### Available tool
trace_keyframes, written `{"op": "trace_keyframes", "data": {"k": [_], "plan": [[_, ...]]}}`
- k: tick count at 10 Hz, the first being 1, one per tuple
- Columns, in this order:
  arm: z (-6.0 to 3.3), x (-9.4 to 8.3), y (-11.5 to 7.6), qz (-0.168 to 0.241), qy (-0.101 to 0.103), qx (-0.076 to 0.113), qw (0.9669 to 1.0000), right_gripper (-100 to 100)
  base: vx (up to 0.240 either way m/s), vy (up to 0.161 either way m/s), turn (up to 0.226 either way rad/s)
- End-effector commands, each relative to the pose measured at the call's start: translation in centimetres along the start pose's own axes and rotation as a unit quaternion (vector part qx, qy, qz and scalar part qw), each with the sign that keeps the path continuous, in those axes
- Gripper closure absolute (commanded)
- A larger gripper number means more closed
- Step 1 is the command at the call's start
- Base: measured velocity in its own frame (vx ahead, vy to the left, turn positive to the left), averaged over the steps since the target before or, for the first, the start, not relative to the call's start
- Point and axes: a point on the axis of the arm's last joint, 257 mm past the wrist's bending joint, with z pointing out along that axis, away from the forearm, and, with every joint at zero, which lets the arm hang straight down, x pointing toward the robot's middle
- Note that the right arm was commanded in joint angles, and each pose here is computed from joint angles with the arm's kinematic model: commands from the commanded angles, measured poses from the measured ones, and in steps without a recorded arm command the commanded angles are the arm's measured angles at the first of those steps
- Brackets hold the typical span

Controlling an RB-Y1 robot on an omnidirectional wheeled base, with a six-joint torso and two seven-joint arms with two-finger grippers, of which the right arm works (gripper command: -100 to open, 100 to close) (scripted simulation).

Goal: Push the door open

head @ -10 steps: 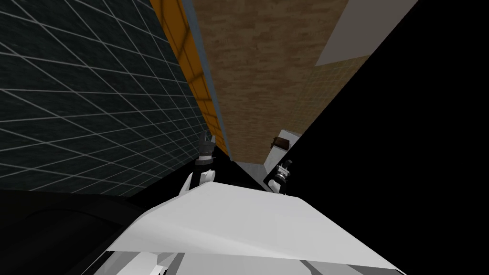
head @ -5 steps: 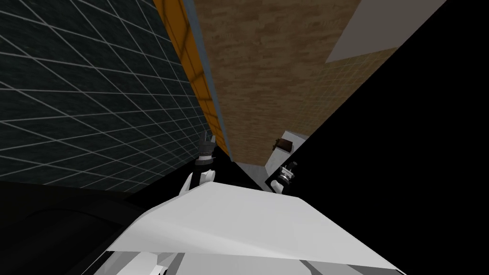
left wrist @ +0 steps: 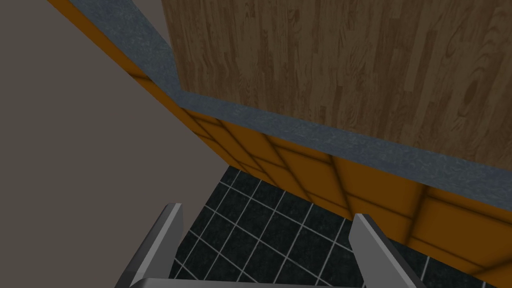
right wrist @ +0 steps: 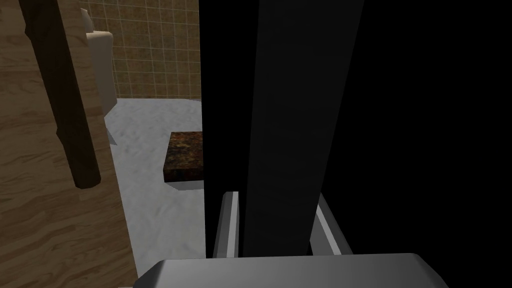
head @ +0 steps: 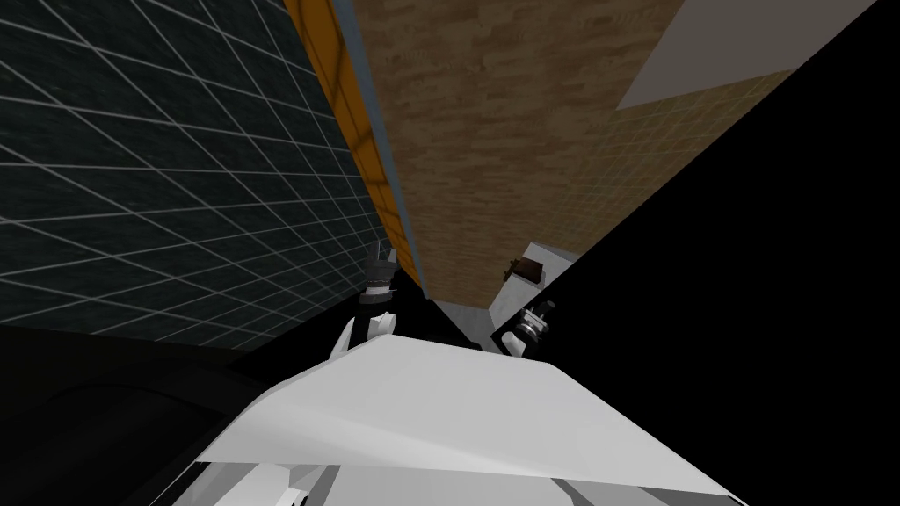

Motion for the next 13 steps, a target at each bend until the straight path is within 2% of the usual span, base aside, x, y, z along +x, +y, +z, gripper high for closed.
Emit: {"op": "trace_keyframes", "data": {"k": [1,2,3,8,12,13], "plan": [[0.94,0.7,2.4,-0.004,0.011,-0.025,0.9996,100,0.052,-0.024,0.063],[1.13,0.6,3.4,-0.004,0.011,-0.037,0.9993,100,0.075,-0.025,0.077],[1.13,0.6,3.4,-0.004,0.011,-0.037,0.9993,100,0.070,-0.032,0.016],[1.60,0.4,8.0,0.000,0.007,-0.094,0.9955,100,0.079,-0.043,0.078],[1.60,0.4,8.0,0.000,0.007,-0.094,0.9955,100,0.022,-0.014,0.009],[1.60,0.4,8.9,0.001,0.006,-0.105,0.9944,100,0.031,-0.016,0.064]]}}
